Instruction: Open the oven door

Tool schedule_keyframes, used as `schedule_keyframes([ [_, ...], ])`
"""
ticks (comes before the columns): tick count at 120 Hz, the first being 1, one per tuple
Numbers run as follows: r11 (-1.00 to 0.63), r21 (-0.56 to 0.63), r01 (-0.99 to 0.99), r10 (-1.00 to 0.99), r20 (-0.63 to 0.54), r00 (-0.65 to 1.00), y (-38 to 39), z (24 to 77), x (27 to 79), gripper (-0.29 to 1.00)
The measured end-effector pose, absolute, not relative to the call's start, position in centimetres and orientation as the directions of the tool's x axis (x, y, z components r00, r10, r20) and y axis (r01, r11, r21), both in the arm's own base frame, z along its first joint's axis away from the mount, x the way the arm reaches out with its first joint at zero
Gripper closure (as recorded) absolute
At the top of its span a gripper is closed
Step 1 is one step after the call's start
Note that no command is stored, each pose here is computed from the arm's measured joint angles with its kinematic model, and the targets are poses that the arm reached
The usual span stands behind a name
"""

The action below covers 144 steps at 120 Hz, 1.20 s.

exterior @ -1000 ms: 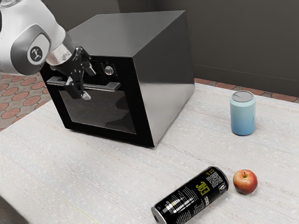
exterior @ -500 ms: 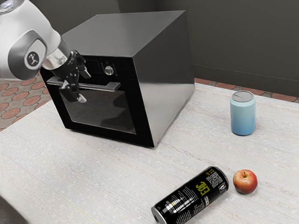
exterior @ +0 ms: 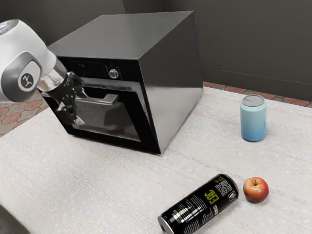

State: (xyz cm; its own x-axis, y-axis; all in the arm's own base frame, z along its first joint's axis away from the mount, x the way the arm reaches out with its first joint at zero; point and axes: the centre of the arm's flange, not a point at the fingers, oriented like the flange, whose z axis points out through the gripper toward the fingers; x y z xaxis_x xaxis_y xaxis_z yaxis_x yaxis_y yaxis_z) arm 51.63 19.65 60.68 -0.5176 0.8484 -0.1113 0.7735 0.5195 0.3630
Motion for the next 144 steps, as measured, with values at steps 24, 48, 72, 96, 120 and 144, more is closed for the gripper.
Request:
schedule_keyframes([
  [24, 0.549, 0.383, 0.743, 0.831, -0.15, -0.536, 20.6, 61.0, 47.1, 0.0],
  [48, 0.622, 0.41, 0.667, 0.776, -0.211, -0.594, 23.3, 61.8, 39.3, 0.0],
  [72, 0.418, 0.6, 0.682, 0.895, -0.145, -0.421, 9.2, 76.0, 40.1, 0.0],
  [96, 0.152, 0.445, 0.883, 0.988, -0.086, -0.126, -12.3, 74.9, 47.7, 0.0],
  [120, 0.258, 0.215, 0.942, 0.965, -0.109, -0.24, -10.7, 66.8, 51.8, 0.0],
  [144, 0.483, 0.086, 0.872, 0.871, -0.15, -0.468, -4.2, 63.2, 52.4, 0.0],
])
